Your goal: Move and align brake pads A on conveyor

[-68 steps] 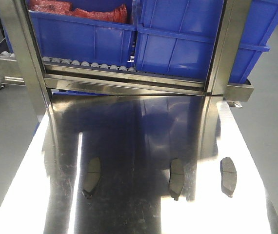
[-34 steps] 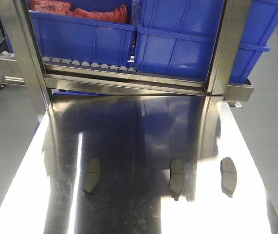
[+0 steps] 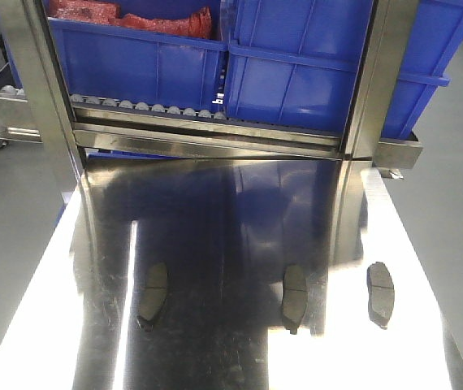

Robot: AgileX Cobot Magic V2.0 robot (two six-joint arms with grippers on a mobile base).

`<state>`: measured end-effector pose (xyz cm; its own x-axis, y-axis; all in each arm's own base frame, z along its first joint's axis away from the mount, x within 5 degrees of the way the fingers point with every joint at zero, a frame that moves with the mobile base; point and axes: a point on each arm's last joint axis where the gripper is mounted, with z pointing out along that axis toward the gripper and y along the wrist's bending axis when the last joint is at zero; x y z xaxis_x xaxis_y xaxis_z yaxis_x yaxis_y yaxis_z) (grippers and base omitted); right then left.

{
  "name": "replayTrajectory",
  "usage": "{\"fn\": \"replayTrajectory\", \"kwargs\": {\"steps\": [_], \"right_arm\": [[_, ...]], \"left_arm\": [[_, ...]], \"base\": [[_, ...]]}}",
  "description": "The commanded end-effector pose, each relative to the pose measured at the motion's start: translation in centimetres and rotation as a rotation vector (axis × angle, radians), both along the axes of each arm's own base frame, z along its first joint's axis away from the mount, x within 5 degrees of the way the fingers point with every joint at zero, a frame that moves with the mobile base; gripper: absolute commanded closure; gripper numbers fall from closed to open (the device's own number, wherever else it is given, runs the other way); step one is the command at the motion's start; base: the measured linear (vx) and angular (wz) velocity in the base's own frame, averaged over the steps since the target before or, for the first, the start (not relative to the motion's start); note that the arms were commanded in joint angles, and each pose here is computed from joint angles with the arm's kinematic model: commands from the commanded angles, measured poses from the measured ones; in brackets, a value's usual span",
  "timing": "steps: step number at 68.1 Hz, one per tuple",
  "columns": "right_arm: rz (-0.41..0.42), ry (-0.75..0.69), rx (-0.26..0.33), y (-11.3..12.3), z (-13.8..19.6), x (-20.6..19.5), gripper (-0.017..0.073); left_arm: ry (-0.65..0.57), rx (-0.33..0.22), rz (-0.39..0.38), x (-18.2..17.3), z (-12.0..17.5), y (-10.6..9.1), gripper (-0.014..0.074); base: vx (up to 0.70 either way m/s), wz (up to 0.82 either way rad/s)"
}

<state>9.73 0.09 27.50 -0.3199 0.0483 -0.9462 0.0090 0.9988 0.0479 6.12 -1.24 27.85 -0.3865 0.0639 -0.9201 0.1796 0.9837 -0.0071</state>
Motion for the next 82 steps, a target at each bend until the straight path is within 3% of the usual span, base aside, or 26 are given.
{"fn": "replayTrajectory", "kwargs": {"steps": [1,6,16,22,27,44,51,71,82], "right_arm": [[0.025,0.117,-0.053,0.1,1.3,2.1,0.0571],[0.048,0.273,-0.067,0.2,0.9,3.5,0.0571],[0.067,0.492,0.029,0.8,-0.4,5.3,0.0571],[0.063,0.547,0.04,0.9,-1.3,6.3,0.0571],[0.035,0.594,0.104,1.0,-2.1,6.9,0.0571],[0.032,0.676,0.1,1.1,-3.4,8.0,0.0542],[0.044,0.709,0.086,1.1,-4.0,8.3,0.0478],[0.061,0.713,0.079,1.2,-2.8,9.9,0.0141],[0.049,0.744,0.101,1.3,-1.6,12.2,0.0092]], "left_arm": [[-0.104,-0.032,0.006,0.2,1.6,0.0,0.06],[-0.104,-0.032,0.006,0.2,1.6,0.0,0.06],[-0.104,-0.032,0.006,0.2,1.6,0.0,0.06],[-0.104,-0.032,0.006,0.2,1.6,0.0,0.06],[-0.104,-0.032,0.006,0.2,1.6,0.0,0.06],[-0.104,-0.032,0.006,0.2,1.6,0.0,0.06],[-0.104,-0.032,0.006,0.2,1.6,0.0,0.06],[-0.104,-0.032,0.006,0.2,1.6,0.0,0.06],[-0.103,-0.031,0.006,0.2,1.6,0.0,0.06]], "base": [[0.0,0.0],[0.0,0.0],[0.0,0.0],[0.0,0.0],[0.0,0.0],[0.0,0.0],[0.0,0.0],[0.0,0.0],[0.0,0.0]]}}
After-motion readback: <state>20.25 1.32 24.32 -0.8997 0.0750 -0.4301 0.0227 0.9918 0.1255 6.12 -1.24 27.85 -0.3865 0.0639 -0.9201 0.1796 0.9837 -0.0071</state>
